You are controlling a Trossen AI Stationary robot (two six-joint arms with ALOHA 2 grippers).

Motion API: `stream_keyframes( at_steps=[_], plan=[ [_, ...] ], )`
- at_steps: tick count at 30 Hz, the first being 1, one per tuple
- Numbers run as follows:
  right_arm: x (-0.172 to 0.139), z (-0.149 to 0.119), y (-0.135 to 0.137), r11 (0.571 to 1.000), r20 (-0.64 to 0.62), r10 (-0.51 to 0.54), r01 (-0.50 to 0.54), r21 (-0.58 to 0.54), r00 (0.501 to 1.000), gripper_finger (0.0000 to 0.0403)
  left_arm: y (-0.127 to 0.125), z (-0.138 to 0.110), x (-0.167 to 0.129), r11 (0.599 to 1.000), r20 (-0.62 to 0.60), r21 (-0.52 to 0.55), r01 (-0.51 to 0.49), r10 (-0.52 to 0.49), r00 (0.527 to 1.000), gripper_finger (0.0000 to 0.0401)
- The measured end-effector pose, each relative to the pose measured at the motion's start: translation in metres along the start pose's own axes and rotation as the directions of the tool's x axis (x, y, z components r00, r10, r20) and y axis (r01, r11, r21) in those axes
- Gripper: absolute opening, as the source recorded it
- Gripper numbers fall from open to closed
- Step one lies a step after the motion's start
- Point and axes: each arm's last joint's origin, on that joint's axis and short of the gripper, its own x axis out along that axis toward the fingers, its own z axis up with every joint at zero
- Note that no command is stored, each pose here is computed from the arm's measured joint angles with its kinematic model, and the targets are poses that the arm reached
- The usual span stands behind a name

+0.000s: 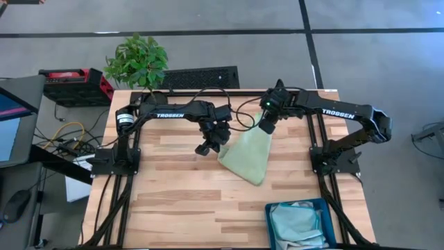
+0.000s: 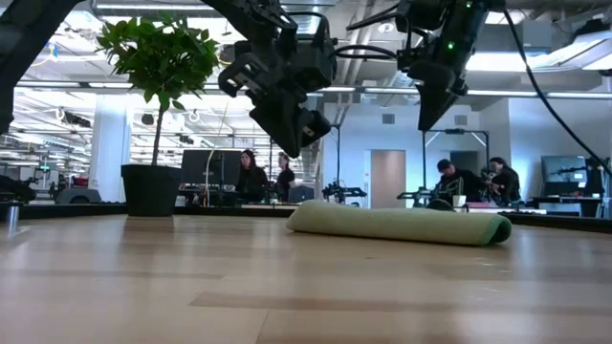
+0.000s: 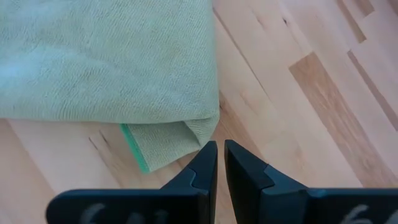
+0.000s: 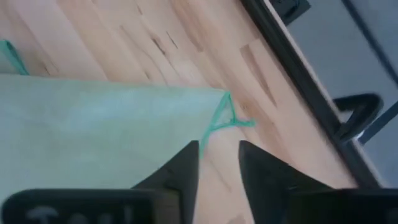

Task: Fold microfiber towels
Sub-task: Fold the green microfiber cloth

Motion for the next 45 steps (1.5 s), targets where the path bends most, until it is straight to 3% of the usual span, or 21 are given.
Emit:
stream_keyframes(
  at_steps=[3, 6, 11, 13, 17, 21, 24, 29, 34, 42, 45],
  plan=[
    [-0.007, 0.001, 0.000, 0.994, -0.018, 0.028, -0.026, 0.105, 0.999, 0.0161, 0.000, 0.000, 0.000, 1.000, -0.001, -0.025, 0.000, -0.001, 1.000, 0.0021],
    [-0.016, 0.002, 0.002, 0.944, -0.047, 0.186, -0.165, 0.287, 0.981, 0.0180, -0.001, -0.001, 0.000, 0.997, -0.012, -0.076, 0.009, -0.010, 1.000, 0.0021],
    [-0.020, -0.005, 0.018, 0.769, -0.125, 0.534, -0.419, 0.483, 0.836, 0.0195, -0.005, -0.005, 0.000, 0.984, -0.052, -0.173, 0.040, -0.049, 0.997, 0.0020],
    [-0.020, -0.009, 0.029, 0.765, -0.158, 0.571, -0.452, 0.458, 0.806, 0.0196, -0.008, -0.006, 0.001, 0.977, -0.067, -0.208, 0.050, -0.065, 0.996, 0.0020],
    [-0.022, -0.018, 0.048, 0.824, -0.215, 0.539, -0.458, 0.332, 0.814, 0.0193, -0.017, -0.002, -0.005, 0.970, -0.070, -0.236, 0.056, -0.075, 0.995, 0.0020],
    [-0.020, -0.021, 0.051, 0.873, -0.207, 0.437, -0.356, 0.334, 0.875, 0.0186, -0.031, 0.007, -0.021, 0.966, -0.035, -0.255, 0.035, -0.045, 0.998, 0.0019],
    [-0.011, -0.023, 0.045, 0.873, -0.209, 0.418, -0.328, 0.361, 0.884, 0.0182, -0.041, 0.013, -0.034, 0.956, -0.008, -0.294, 0.020, -0.024, 1.000, 0.0019],
    [0.014, -0.030, 0.024, 0.841, -0.215, 0.402, -0.266, 0.472, 0.890, 0.0181, -0.061, 0.020, -0.049, 0.942, -0.017, -0.335, -0.039, 0.035, 0.999, 0.0019],
    [0.038, -0.036, 0.001, 0.775, -0.176, 0.436, -0.269, 0.572, 0.883, 0.0183, -0.083, 0.028, -0.060, 0.935, -0.046, -0.334, -0.118, 0.109, 0.993, 0.0019],
    [0.060, -0.042, -0.030, 0.704, -0.084, 0.400, -0.247, 0.666, 0.913, 0.0180, -0.109, 0.038, -0.069, 0.926, -0.039, -0.337, -0.169, 0.166, 0.985, 0.0019],
    [0.068, -0.045, -0.035, 0.693, -0.109, 0.395, -0.218, 0.687, 0.912, 0.0182, -0.113, 0.040, -0.068, 0.923, -0.045, -0.339, -0.181, 0.176, 0.983, 0.0019]
  ],
)
